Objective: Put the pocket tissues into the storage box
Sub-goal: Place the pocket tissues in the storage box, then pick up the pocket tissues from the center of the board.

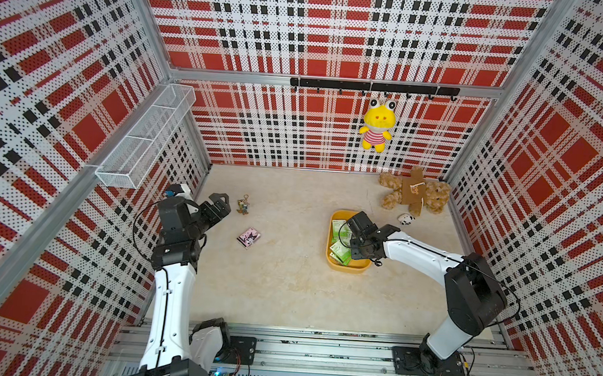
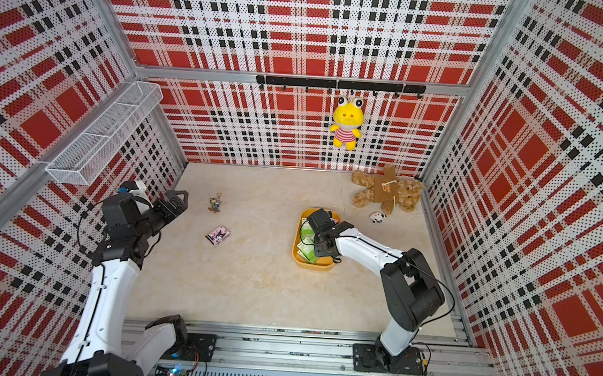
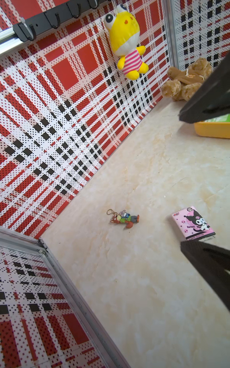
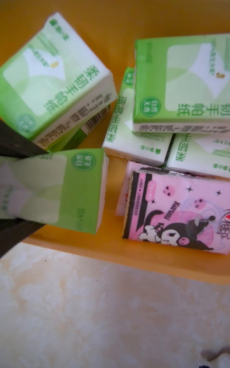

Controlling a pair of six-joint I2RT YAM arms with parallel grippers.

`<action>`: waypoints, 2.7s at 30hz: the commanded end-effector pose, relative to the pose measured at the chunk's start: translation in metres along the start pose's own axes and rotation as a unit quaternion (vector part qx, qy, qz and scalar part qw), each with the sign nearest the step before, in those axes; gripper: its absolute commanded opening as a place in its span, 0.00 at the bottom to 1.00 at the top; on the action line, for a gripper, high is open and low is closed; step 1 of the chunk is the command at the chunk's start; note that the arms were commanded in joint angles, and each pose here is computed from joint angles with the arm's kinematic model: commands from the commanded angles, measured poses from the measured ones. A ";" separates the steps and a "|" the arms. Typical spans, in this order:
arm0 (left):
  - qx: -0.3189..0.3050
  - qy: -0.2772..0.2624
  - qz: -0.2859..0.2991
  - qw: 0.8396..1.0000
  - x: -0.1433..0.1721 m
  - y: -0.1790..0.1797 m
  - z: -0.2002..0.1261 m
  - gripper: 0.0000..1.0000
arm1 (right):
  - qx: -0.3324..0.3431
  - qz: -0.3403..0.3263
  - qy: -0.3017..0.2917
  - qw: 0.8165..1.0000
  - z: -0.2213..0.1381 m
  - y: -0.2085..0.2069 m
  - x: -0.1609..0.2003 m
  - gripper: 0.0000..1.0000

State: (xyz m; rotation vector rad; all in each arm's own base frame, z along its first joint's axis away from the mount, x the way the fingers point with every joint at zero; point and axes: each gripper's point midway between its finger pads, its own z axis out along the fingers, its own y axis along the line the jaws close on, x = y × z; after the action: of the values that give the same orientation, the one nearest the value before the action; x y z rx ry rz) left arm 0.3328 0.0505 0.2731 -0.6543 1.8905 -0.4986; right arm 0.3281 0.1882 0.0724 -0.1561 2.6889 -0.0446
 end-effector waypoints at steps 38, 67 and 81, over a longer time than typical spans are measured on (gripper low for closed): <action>0.012 -0.012 0.013 1.000 -0.004 -0.006 -0.007 0.99 | -0.044 0.011 -0.039 0.998 -0.040 0.024 -0.034 0.77; -0.028 -0.067 -0.017 0.997 -0.053 -0.003 -0.026 0.99 | -0.266 -0.151 -0.098 0.947 -0.040 0.335 -0.060 0.91; -0.009 -0.041 -0.031 0.999 -0.034 -0.003 -0.022 0.99 | -0.282 -0.194 -0.154 0.927 0.003 0.392 -0.077 1.00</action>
State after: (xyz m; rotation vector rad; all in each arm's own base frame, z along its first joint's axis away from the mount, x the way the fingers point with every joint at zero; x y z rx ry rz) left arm 0.3278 0.0764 0.3116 -0.7438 1.7944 -0.4627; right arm 0.3548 0.5789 0.0847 -0.7383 2.3132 0.6316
